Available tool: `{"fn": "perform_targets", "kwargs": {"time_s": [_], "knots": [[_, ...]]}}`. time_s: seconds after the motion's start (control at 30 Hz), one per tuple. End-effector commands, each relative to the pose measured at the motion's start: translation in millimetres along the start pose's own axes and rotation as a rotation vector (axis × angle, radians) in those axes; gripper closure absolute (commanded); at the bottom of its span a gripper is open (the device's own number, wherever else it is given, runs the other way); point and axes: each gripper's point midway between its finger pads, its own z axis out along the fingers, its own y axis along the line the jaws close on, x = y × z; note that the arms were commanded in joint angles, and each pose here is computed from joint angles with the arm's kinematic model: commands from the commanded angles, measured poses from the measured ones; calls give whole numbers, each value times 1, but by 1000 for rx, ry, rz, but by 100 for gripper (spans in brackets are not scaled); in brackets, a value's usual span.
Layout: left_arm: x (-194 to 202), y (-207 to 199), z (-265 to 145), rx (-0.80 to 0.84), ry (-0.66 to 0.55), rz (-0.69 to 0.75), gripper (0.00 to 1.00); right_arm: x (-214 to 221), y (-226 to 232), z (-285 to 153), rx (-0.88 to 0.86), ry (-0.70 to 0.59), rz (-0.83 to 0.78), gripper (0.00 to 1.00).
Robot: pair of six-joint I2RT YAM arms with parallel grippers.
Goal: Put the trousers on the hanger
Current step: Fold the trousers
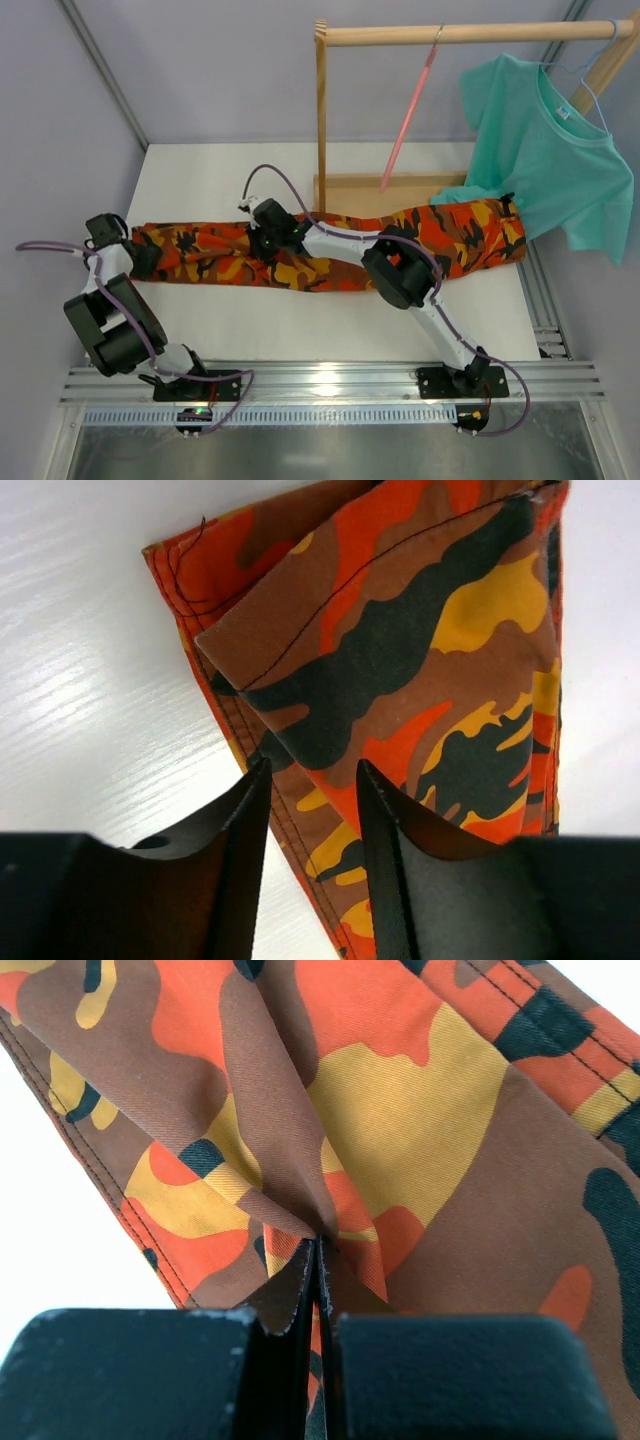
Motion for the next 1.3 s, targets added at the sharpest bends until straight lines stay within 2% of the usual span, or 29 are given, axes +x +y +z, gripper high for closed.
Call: {"fn": "perform_targets", "kwargs": {"time_s": [0.0,0.03,0.17,0.23,0.27,0.3,0.37,0.63,0.87,1.27], "knots": [[-7,-14,-3,41,11,-30,62,-38,15,-22,-43,-99,3,96],[-6,-7,-5,14,6,-32,62,-39,15,-21,-47,-101,7,96],[-2,-7,-20,78,-49,-30,63,-44,9,-20,-55,-109,39,96],[4,-12,-21,120,-45,-7,68,-43,5,-17,-64,-102,61,96],[8,-12,-19,115,-26,-1,74,-45,1,-17,-61,-106,72,96],[15,-8,-9,87,14,3,88,-45,-1,-15,-60,-102,77,96],[24,-9,0,85,63,7,99,-41,-5,-10,-55,-85,83,96],[56,4,38,3,165,16,100,-42,-8,-9,-53,-91,102,96],[47,-8,52,-16,121,-37,100,-36,-6,-10,-67,-91,124,96],[18,-43,22,25,28,-12,100,-25,-9,-5,-75,-73,131,96]]}}
